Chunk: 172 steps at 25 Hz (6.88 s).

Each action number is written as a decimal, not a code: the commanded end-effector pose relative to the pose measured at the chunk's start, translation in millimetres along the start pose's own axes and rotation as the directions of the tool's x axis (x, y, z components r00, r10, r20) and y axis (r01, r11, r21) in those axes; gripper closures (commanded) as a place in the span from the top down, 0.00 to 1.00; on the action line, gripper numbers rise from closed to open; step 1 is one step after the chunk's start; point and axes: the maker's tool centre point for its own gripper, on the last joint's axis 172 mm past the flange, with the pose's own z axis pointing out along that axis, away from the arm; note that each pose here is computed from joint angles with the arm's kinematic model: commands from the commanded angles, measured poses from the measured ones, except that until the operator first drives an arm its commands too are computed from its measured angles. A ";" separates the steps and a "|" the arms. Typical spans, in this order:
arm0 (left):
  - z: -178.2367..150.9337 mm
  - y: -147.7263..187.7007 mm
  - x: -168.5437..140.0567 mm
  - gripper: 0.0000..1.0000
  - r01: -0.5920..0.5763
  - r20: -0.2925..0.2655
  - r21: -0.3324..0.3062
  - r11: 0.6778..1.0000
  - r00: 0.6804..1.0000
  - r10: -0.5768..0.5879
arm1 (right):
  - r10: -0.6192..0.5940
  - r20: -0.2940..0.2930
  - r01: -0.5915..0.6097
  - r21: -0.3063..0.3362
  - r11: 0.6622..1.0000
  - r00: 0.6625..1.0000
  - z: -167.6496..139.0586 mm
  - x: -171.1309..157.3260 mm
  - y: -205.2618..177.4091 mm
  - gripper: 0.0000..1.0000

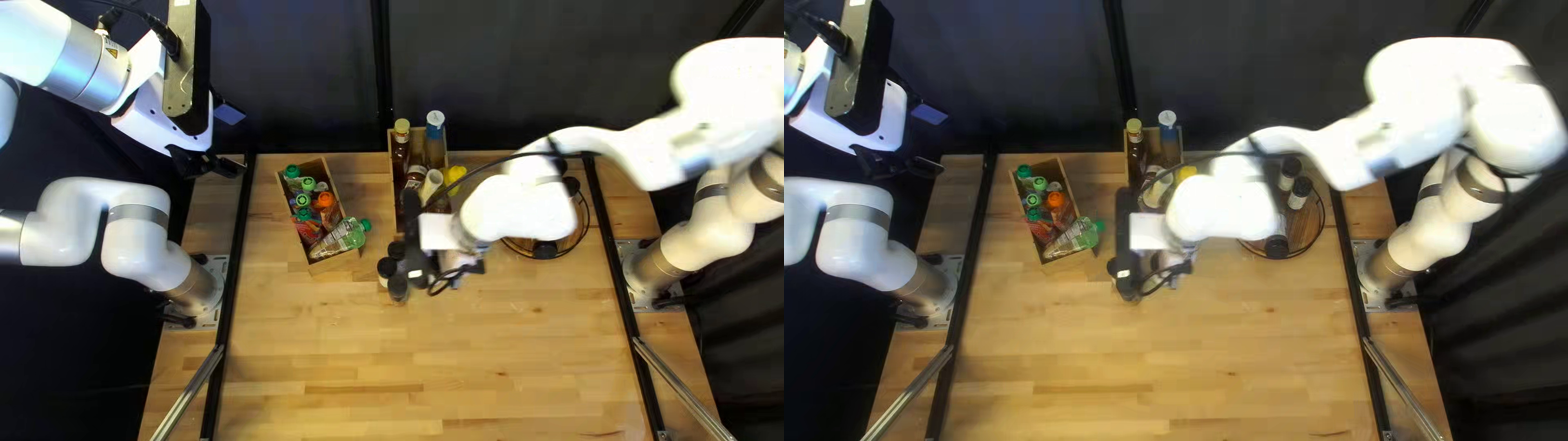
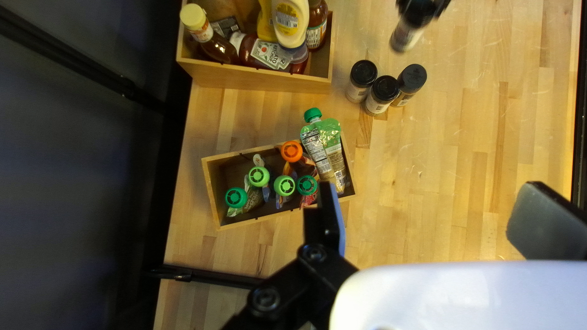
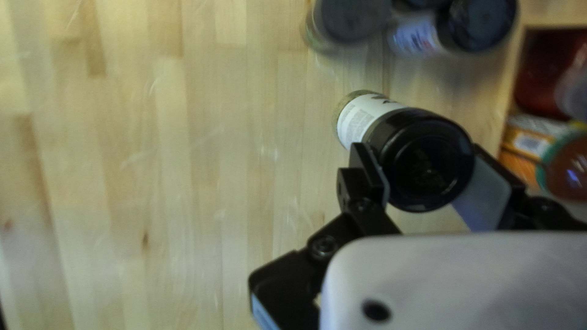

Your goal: Separate condiments, baby food and spices and place it in 3 different racks/containers

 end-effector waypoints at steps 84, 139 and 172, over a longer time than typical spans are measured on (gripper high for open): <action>0.0 0.0 0.0 1.00 0.000 0.000 0.000 1.000 1.000 0.000 | -0.038 -0.010 0.038 -0.017 0.999 0.999 -25.3 -30.5 -45.8 1.00; 0.0 0.0 0.0 1.00 0.000 0.000 0.000 1.000 1.000 0.000 | -0.796 0.103 0.789 0.103 0.605 0.597 158.1 125.8 49.6 0.84; 0.0 0.0 0.0 1.00 0.000 0.000 0.000 1.000 1.000 0.000 | -0.489 0.123 0.494 -0.004 0.870 0.863 -64.1 -82.6 109.8 0.00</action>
